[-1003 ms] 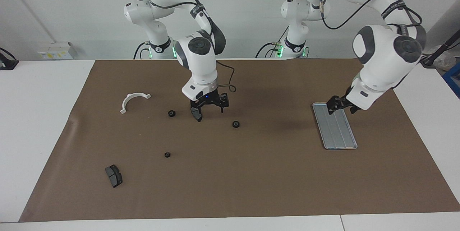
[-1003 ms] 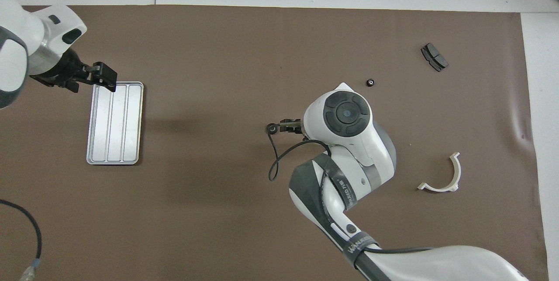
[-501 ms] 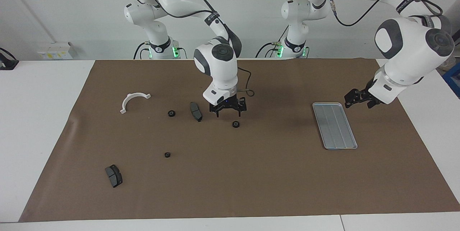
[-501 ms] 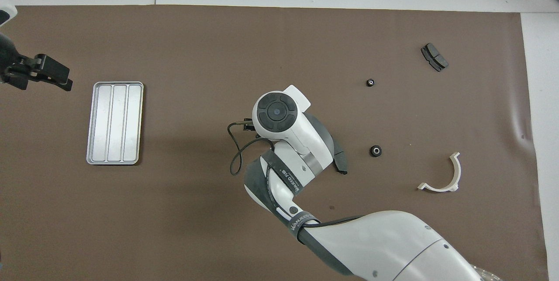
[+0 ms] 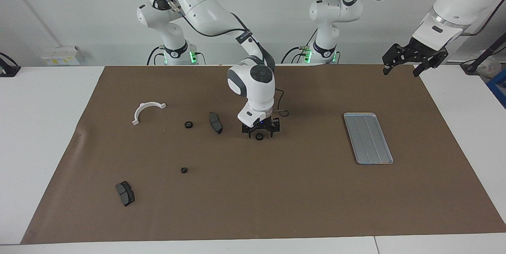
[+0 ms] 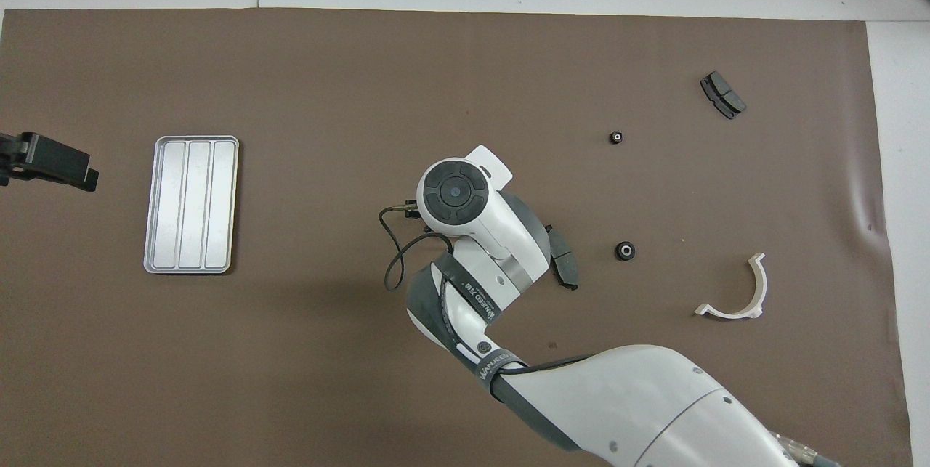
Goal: Place bearing gear from tray to pile
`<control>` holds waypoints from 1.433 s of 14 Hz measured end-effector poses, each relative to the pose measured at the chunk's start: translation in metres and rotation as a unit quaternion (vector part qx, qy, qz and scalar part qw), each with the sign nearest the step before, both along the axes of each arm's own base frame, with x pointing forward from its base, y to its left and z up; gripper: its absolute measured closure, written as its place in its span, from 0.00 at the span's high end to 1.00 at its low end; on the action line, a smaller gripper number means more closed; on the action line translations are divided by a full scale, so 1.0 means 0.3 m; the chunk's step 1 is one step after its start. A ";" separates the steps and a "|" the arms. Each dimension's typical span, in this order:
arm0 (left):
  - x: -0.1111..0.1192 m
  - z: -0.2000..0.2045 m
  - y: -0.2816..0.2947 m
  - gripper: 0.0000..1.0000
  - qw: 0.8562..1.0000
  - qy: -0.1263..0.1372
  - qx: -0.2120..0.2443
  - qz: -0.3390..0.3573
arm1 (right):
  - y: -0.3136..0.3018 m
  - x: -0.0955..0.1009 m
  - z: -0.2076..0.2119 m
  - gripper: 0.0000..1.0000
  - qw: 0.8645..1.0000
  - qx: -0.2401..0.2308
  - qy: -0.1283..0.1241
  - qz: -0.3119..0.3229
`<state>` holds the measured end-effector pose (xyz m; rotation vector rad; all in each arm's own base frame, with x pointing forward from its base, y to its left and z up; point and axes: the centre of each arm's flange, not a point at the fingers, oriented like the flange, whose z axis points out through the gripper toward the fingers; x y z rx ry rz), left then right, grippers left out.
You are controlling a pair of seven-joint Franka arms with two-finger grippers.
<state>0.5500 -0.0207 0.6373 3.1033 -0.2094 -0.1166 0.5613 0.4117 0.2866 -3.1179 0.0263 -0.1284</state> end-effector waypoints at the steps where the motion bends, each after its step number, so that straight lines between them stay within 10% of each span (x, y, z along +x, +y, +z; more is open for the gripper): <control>1: -0.020 -0.025 0.000 1.00 1.000 0.001 0.000 0.000 | -0.002 0.000 -0.003 0.76 1.000 0.000 0.000 0.000; 5: -0.038 -0.054 -0.013 1.00 1.000 -0.019 -0.001 -0.003 | -0.009 0.008 0.015 0.35 1.000 0.001 -0.006 -0.002; 12: -0.013 -0.045 -0.034 1.00 0.999 -0.053 -0.002 -0.007 | -0.115 0.081 0.059 0.35 0.999 0.002 -0.016 -0.029; 20: -0.007 -0.042 -0.034 1.00 0.998 -0.061 -0.002 -0.007 | -0.757 0.133 0.203 0.35 1.000 -0.028 -0.006 -0.010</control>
